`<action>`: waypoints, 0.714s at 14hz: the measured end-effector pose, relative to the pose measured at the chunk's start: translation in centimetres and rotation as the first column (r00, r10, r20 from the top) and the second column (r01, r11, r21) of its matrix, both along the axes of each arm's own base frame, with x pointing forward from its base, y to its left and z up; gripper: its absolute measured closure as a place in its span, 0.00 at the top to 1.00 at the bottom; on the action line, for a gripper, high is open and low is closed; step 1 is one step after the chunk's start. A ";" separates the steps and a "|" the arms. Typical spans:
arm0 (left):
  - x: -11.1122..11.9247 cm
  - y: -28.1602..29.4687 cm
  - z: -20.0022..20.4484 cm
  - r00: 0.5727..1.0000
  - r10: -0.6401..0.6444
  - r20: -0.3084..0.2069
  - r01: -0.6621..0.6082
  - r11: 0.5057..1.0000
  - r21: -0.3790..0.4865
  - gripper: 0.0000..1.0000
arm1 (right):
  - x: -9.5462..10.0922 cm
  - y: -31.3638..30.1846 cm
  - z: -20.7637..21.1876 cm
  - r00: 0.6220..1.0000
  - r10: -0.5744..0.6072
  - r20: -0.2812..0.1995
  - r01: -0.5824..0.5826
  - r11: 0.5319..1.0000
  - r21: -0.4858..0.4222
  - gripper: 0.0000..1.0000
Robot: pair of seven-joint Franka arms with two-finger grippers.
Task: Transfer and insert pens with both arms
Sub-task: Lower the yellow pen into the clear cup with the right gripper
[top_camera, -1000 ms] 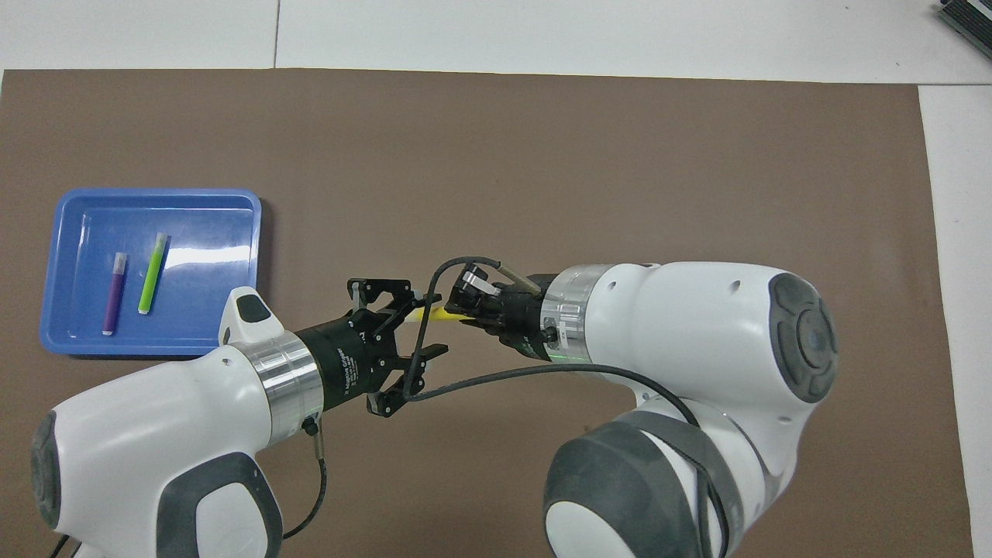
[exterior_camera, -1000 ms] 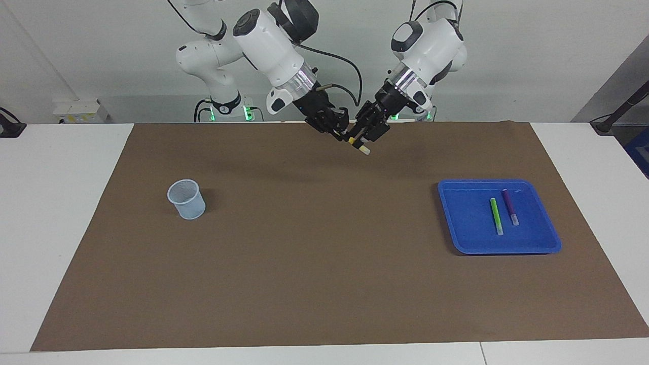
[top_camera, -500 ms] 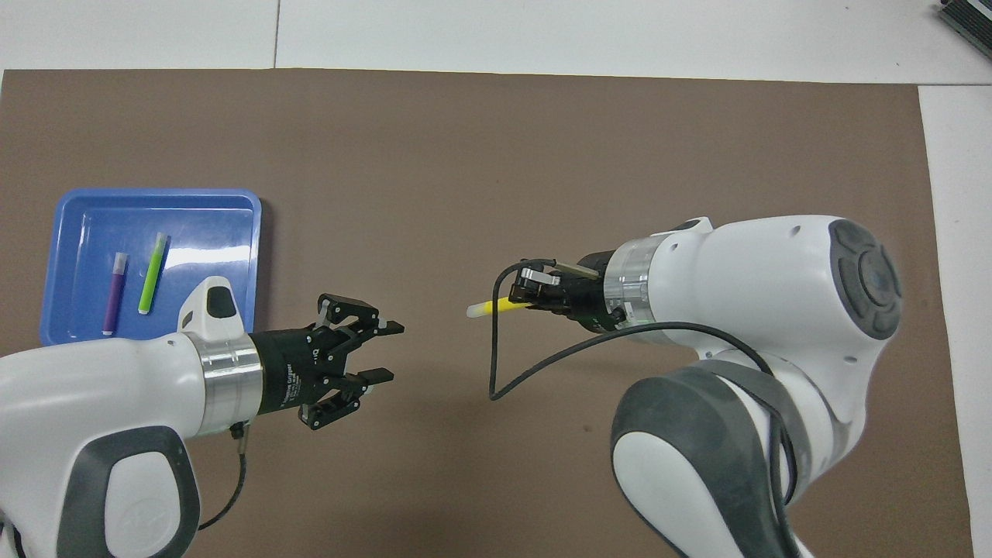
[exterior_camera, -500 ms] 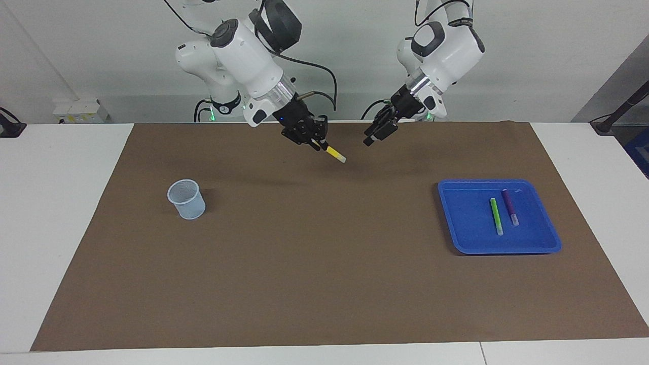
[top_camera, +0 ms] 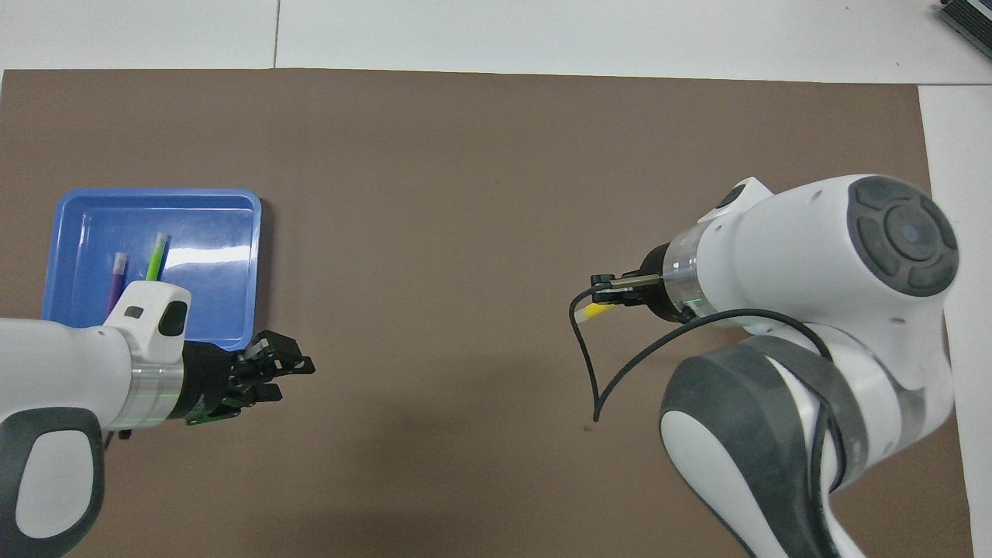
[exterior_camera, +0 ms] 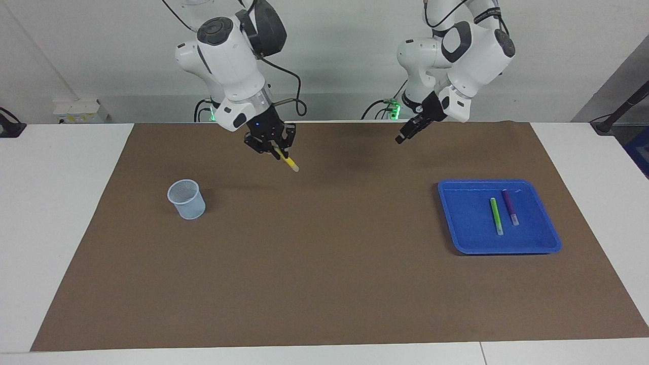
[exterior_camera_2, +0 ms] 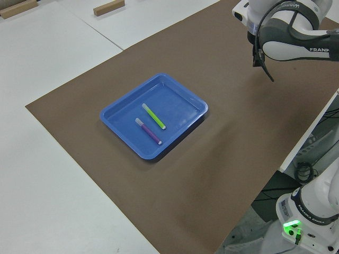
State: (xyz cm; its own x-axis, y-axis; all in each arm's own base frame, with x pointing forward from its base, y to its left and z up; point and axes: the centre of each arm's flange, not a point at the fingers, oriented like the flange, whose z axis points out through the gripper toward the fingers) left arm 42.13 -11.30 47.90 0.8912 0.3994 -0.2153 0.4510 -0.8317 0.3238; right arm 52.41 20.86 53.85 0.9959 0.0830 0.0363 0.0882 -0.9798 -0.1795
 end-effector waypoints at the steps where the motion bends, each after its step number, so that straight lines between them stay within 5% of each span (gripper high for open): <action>1: 0.2 1.9 -0.1 0.997 -0.074 0.029 0.073 0.997 0.034 0.60 | 0.3 -1.7 0.6 0.998 0.060 -0.001 -0.060 0.997 -0.041 0.20; 4: 0.9 6.7 0.1 0.968 -0.237 0.079 0.223 0.963 0.148 0.60 | 1.4 -7.8 2.5 0.971 0.237 -0.017 -0.237 0.957 -0.168 0.20; 10: 1.7 13.9 0.2 0.872 -0.477 0.109 0.420 0.845 0.330 0.60 | 2.4 -15.2 3.0 0.870 0.479 -0.118 -0.487 0.793 -0.366 0.20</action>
State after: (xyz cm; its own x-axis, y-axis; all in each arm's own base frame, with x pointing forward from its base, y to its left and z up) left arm 43.80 2.57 48.07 0.9990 -0.0351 0.0272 -0.0372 -0.9962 0.0782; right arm 54.77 5.62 56.80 0.8228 0.5566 -0.1149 0.5682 -0.8023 0.1827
